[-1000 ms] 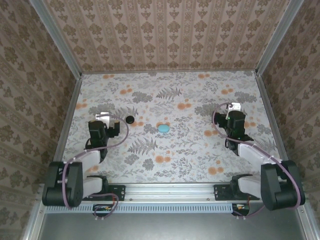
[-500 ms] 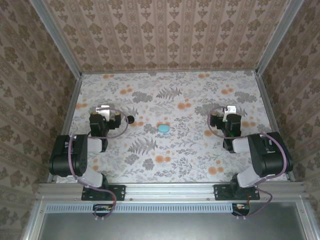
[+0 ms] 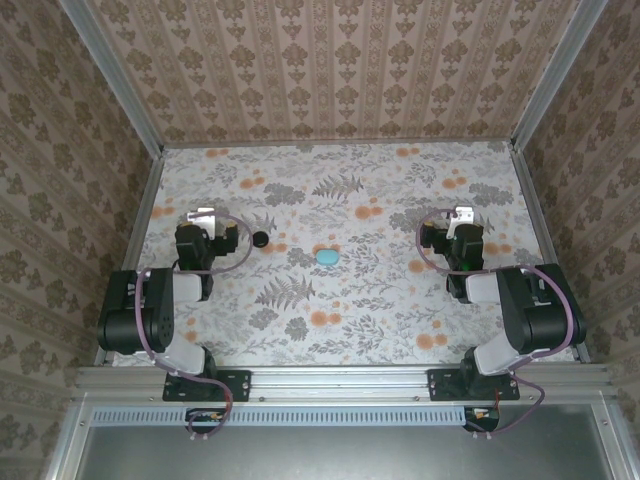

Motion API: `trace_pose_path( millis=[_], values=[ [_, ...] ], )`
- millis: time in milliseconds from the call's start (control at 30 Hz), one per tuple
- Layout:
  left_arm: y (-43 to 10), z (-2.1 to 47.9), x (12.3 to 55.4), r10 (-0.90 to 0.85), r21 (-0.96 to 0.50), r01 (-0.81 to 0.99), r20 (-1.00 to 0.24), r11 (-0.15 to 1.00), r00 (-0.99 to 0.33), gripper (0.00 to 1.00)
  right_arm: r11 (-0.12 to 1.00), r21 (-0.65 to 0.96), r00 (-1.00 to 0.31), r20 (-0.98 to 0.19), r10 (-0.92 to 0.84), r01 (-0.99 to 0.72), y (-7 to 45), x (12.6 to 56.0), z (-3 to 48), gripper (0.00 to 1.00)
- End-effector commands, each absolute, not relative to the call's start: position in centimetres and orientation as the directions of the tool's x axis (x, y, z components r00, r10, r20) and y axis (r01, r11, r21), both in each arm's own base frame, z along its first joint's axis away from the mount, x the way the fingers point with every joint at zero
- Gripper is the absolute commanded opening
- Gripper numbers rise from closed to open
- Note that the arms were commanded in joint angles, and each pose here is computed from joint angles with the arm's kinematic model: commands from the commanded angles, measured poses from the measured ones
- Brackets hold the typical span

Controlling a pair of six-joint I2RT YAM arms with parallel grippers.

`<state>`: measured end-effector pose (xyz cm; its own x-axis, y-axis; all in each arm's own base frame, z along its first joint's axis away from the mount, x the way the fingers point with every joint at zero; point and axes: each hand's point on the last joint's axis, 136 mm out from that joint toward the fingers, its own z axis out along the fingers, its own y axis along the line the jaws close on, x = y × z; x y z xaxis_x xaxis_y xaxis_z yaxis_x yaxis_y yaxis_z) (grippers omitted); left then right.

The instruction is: Insert wireless bluetooth earbuds into charging case

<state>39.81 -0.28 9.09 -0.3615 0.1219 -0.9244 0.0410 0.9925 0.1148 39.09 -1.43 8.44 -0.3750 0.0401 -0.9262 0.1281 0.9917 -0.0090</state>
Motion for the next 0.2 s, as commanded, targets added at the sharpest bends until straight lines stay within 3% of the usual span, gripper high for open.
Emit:
trace_pose_path(
  millis=[0, 167],
  values=[
    [-0.55, 9.38, 39.96, 0.103, 0.092, 0.049, -0.929, 0.995, -0.354, 1.0, 0.995, -0.008, -0.344, -0.939, 0.028, 0.102, -0.92, 40.03, 9.65, 1.0],
    [-0.55, 9.36, 39.96, 0.102, 0.091, 0.048, -0.929, 0.995, -0.355, 1.0, 0.995, -0.004, -0.337, -0.941, 0.031, 0.102, -0.95, 39.91, 9.8, 1.0]
  ],
)
